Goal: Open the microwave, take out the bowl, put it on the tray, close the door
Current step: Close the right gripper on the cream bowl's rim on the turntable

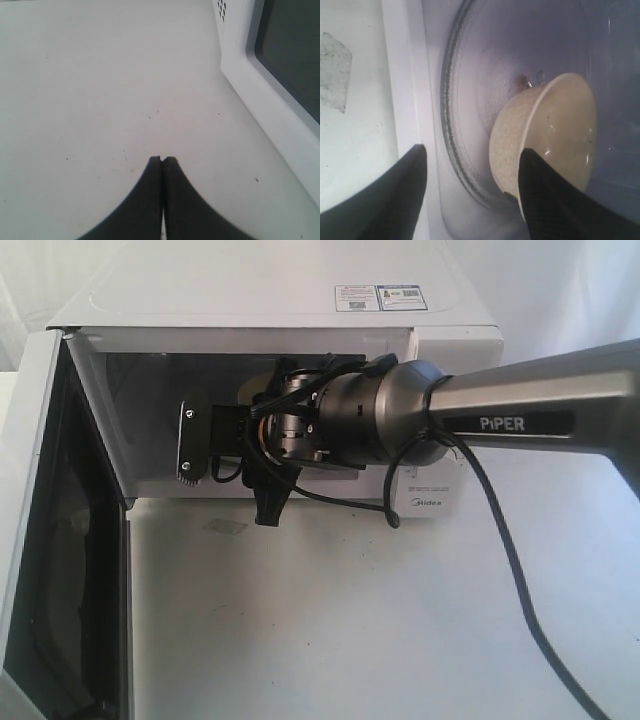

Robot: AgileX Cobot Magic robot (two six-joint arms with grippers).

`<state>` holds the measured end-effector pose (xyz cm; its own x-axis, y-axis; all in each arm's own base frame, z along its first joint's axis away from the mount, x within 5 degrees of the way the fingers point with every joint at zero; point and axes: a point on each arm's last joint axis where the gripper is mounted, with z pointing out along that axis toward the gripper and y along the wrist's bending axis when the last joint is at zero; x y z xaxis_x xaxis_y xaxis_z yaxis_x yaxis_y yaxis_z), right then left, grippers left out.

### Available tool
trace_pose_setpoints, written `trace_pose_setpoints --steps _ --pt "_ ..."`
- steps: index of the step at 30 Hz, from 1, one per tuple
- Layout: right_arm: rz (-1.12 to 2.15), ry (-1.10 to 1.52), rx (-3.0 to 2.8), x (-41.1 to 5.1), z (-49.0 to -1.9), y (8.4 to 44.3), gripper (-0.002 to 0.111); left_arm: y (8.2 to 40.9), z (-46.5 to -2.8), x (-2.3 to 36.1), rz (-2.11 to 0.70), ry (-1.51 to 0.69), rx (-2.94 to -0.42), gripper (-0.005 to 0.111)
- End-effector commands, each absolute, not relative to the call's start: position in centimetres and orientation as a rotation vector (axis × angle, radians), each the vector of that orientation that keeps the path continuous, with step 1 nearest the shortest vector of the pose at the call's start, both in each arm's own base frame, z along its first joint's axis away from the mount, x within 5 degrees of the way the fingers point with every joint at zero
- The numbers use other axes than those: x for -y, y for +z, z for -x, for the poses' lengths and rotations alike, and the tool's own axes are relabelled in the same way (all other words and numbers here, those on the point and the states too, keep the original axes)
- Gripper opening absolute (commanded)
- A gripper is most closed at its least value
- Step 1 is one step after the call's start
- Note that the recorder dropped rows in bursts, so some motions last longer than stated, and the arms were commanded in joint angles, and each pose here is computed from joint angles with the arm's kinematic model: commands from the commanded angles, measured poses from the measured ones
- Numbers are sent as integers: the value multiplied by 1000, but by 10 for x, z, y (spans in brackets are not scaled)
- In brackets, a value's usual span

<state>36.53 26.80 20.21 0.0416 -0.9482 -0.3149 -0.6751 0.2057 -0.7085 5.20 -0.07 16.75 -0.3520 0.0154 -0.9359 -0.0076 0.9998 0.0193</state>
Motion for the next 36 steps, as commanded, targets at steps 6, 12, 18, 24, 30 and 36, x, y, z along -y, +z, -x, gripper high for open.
trace_pose_setpoints --steps 6,12,18,24,30,36 --pt "1491 -441 -1712 -254 -379 205 51 167 -52 1 -6 16 -1930 0" --pt "1486 -432 -1706 -253 -380 206 51 167 -52 1 -6 16 -1930 0" --pt "1514 -438 -1654 -255 -380 207 51 167 -52 1 -6 16 -1930 0" --pt "1495 -450 -1621 -252 -388 215 51 167 -52 1 -6 16 -1930 0" --pt "1471 -463 -1636 -250 -397 215 51 167 -52 1 -6 16 -1930 0" --pt "1492 -460 -1654 -257 -407 195 51 167 -52 1 -6 16 -1930 0"
